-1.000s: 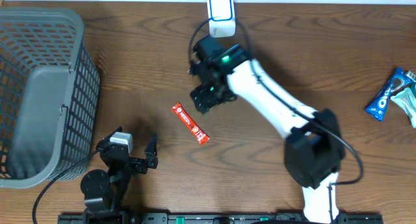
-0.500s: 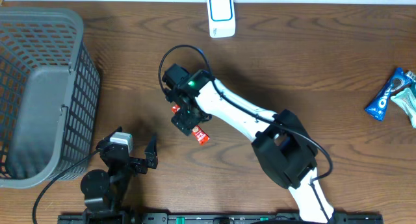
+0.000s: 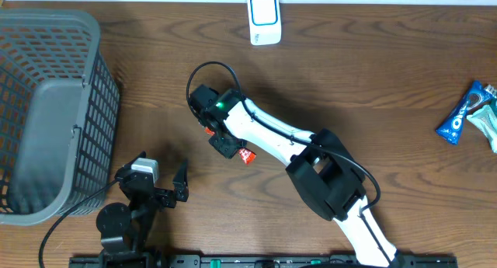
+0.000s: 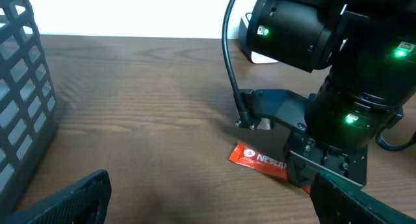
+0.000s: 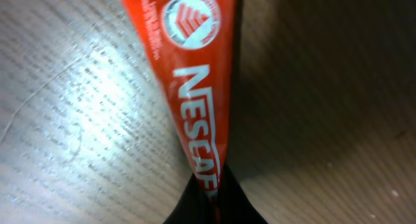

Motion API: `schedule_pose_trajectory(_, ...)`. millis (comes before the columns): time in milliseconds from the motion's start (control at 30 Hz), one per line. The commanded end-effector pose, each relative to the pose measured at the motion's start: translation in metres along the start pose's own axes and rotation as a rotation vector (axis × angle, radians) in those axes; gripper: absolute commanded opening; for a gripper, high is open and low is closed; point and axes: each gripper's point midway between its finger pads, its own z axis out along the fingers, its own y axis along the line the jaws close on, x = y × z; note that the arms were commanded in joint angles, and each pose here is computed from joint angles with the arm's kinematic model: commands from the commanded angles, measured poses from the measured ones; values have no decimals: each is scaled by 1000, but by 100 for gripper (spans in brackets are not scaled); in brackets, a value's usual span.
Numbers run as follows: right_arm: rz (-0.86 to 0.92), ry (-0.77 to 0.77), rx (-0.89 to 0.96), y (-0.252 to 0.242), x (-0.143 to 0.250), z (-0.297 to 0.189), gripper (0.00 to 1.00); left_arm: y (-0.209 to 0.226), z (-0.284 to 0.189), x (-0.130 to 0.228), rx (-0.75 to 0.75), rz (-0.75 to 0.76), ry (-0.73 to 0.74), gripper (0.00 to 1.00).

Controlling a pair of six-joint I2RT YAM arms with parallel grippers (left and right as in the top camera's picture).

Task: Scan the item barcode
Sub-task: 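Lift the Nescafe stick with the right gripper toward the scanner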

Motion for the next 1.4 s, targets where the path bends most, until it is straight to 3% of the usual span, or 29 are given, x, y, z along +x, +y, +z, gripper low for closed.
schedule_pose_trajectory(0, 33, 174, 114, -19, 38, 66, 1, 1, 2, 10, 3, 7, 18, 98)
schedule_pose_trajectory(167, 78, 168, 61, -28, 36, 55, 1, 1, 2, 10, 3, 7, 18, 98)
schedule_pose_trajectory(267, 104, 171, -86, -20, 36, 38, 1, 1, 2, 10, 3, 7, 18, 98)
schedule_pose_trajectory(533, 402, 257, -782, 0, 53, -37, 1, 1, 2, 10, 3, 7, 18, 98)
schedule_pose_trajectory(767, 737, 388, -1193, -15, 60, -103, 1, 1, 2, 10, 3, 7, 18, 98)
schedule_pose_trajectory(833, 879, 497, -1229, -20, 65, -115, 1, 1, 2, 10, 3, 7, 18, 98)
schedule_pose_trajectory(900, 945, 497, -1285, -26, 59, -121, 1, 1, 2, 10, 3, 7, 19, 98)
schedule_pose_trajectory(1167, 1048, 507, -1347, -40, 51, -128, 1, 1, 2, 10, 3, 7, 18, 98)
schedule_pose_trajectory(1267, 899, 346, -1262, -49, 48, -104, 1, 1, 2, 10, 3, 7, 18, 98)
schedule_pose_trajectory(1367, 866, 274, -973, -76, 52, -54, 1, 1, 2, 10, 3, 7, 18, 98)
